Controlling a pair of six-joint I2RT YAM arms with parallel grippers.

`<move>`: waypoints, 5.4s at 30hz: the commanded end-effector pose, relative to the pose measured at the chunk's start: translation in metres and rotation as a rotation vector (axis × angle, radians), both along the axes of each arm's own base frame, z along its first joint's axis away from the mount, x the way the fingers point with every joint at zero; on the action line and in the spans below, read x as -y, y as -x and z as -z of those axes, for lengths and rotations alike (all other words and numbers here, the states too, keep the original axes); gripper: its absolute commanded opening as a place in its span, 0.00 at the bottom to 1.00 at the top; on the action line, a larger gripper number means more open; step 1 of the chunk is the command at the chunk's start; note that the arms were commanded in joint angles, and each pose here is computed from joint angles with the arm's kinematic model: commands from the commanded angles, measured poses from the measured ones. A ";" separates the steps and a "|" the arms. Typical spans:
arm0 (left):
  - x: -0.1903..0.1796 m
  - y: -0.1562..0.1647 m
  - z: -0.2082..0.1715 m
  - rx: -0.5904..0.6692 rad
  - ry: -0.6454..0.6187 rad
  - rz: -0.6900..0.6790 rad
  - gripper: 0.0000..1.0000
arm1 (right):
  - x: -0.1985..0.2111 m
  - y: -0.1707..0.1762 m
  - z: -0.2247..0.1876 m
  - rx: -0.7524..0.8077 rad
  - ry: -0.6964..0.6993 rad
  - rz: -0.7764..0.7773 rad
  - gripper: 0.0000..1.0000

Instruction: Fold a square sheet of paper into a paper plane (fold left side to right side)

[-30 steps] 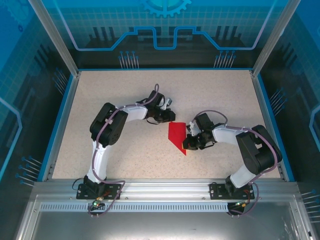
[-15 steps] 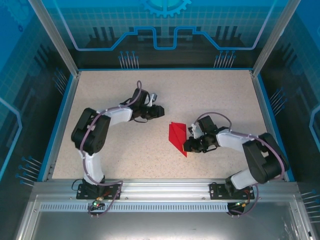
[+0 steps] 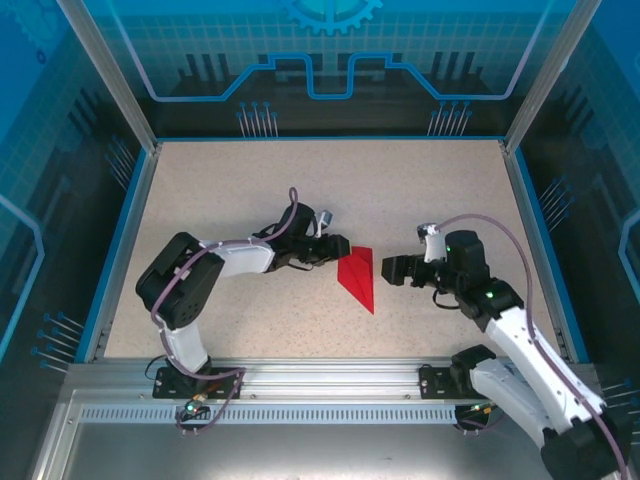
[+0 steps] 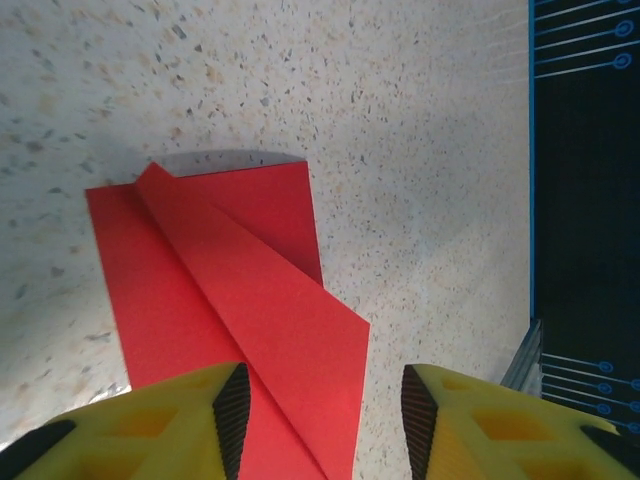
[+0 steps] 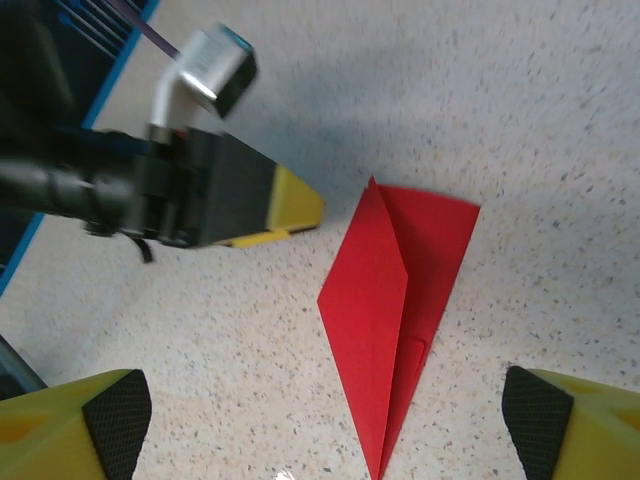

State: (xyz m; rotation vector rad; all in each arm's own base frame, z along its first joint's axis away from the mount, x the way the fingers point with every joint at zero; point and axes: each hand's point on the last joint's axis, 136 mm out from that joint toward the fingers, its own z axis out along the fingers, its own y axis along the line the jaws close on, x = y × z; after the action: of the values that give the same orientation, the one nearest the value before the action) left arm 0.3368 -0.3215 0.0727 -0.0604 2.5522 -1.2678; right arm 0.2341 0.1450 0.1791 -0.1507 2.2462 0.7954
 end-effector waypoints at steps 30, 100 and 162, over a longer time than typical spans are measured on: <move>0.039 -0.012 0.030 -0.081 -0.024 0.012 0.37 | 0.024 0.025 0.008 -0.036 0.042 0.050 0.97; -0.021 0.053 -0.280 0.794 0.349 0.122 0.33 | -0.088 0.007 -0.130 0.202 -0.419 -0.590 0.05; -0.084 0.008 -0.105 0.125 0.056 -0.290 0.91 | -0.063 -0.008 0.013 -0.128 0.133 -0.255 0.90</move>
State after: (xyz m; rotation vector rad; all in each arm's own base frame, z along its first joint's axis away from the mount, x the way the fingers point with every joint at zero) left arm 0.3370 -0.2109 0.1861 -0.3851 2.2598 -1.0668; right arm 0.2404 0.1928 0.1473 -0.5080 2.5634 0.5495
